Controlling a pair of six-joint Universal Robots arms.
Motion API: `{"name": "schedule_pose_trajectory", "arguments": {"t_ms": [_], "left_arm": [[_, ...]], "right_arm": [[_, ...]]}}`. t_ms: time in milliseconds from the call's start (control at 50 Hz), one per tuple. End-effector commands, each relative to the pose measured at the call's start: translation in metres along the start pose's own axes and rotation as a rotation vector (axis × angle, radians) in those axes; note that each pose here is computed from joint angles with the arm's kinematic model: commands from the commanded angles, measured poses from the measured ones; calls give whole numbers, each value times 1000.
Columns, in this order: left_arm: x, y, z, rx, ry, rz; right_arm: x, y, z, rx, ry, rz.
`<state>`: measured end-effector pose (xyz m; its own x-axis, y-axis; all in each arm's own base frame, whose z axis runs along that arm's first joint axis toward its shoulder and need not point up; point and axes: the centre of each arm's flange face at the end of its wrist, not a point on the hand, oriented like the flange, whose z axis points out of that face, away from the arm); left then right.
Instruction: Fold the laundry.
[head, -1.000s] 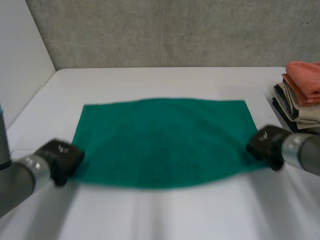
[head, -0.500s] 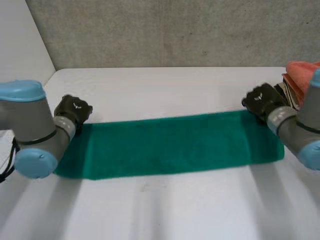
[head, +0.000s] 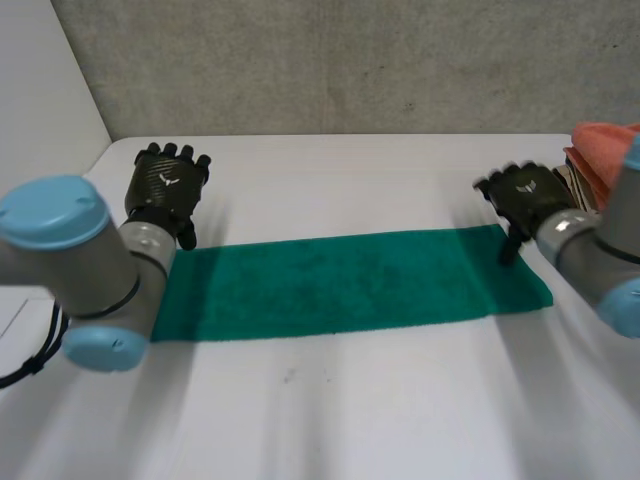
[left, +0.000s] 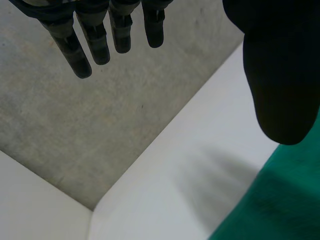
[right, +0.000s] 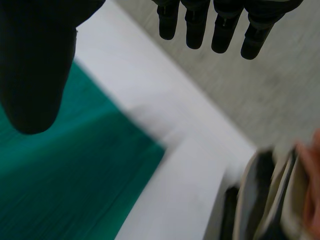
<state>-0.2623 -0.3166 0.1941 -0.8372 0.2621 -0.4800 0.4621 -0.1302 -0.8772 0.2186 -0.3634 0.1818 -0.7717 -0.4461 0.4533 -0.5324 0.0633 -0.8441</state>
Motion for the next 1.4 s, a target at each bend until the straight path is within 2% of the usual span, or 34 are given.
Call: {"name": "schedule_pose_trajectory", "arguments": {"t_ms": [20, 40, 100, 140, 420, 580, 680, 760, 820, 960, 1060, 1080, 1120, 1140, 1220, 1320, 1400], "left_arm": [[7, -6, -35, 79, 128, -244], [11, -4, -39, 86, 180, -307], [20, -3, -44, 90, 278, -401], [22, -5, -46, 95, 305, -419], [19, -17, -51, 133, 313, -416], [8, -34, -57, 179, 297, -427], [4, -44, -60, 209, 291, -426], [1, -48, -61, 225, 285, -424], [-4, -53, -61, 243, 273, -421], [-24, -71, -64, 310, 224, -411], [-41, -82, -68, 351, 178, -405], [-42, -82, -69, 350, 171, -405], [-45, -79, -71, 332, 154, -413], [-45, -76, -72, 321, 149, -417], [-45, -69, -72, 292, 139, -421], [-42, -60, -73, 265, 144, -424], [-41, -58, -72, 256, 146, -425]], "right_arm": [[11, 48, -26, -173, -132, 67], [11, 51, -27, -175, -140, 64], [13, 56, -27, -173, -148, 61], [15, 58, -26, -171, -144, 62], [22, 75, -4, -132, -77, 23], [70, 94, -12, -217, 74, -36], [109, 91, -25, -268, 204, -190], [110, 85, -26, -265, 221, -225], [88, 65, -23, -189, 173, -225], [-9, -25, -20, 223, -35, -193], [-86, -76, -42, 484, -214, -208], [-117, -87, -55, 551, -296, -214], [-148, -90, -67, 596, -378, -221], [-181, -87, -78, 626, -473, -231], [-244, -68, -99, 660, -655, -259], [-282, -48, -106, 639, -746, -261], [-278, -47, -100, 596, -703, -244]]}}
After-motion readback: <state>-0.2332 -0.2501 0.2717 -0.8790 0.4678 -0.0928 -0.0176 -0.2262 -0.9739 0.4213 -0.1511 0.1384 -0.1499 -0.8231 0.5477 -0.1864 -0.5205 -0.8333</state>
